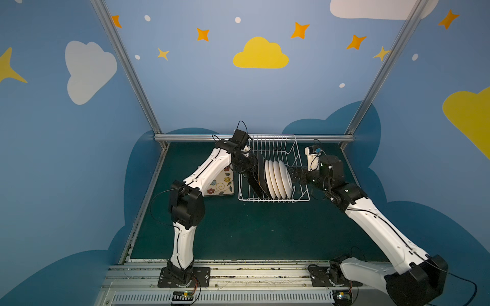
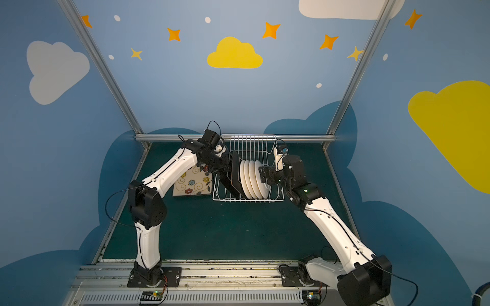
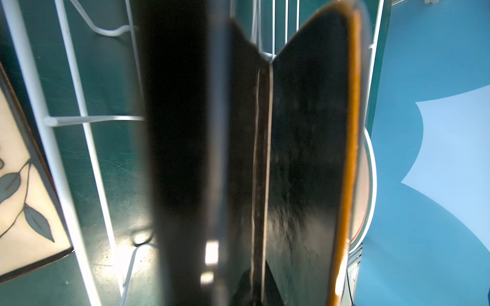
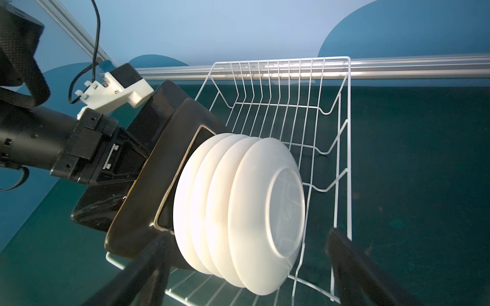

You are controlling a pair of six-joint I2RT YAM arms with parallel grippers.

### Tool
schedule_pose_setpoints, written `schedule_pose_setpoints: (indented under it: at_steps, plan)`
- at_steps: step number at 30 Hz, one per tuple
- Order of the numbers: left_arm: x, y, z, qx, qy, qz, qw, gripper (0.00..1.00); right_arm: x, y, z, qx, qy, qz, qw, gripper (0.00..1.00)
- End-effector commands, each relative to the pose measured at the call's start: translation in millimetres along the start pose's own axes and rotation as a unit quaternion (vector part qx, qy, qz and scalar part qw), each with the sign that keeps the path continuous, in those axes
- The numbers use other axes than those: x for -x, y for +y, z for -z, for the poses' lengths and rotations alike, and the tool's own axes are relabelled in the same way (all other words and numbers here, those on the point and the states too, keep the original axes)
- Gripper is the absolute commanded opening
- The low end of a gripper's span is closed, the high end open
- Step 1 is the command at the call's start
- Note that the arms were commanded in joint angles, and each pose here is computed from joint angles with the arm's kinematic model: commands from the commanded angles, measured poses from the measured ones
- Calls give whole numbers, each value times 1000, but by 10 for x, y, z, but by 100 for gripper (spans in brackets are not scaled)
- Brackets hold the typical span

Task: Unload the plates from the dish rack
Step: Pick up a plate from the dish rack.

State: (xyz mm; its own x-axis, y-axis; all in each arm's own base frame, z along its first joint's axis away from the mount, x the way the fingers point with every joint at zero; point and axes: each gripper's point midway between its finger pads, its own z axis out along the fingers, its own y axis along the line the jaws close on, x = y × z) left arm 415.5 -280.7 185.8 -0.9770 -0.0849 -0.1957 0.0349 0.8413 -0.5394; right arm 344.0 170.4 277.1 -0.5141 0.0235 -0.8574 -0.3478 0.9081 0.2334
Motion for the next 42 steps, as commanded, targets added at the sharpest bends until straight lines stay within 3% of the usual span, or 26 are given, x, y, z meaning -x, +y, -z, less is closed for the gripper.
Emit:
schedule_pose_setpoints:
  at_steps: [1, 19, 42]
  plan:
    - [-29, 11, 56, 16, 3, -29, 999, 3, 82, -1, 41, 2, -19, -4, 1000, 90]
    - [72, -326, 492, -22, -31, -77, 996, 3, 108, -44, 25, -7, -24, -20, 999, 91]
    - [187, -452, 977, -50, -93, -62, 993, 3, 118, -26, 13, 0, -26, -29, 999, 91]
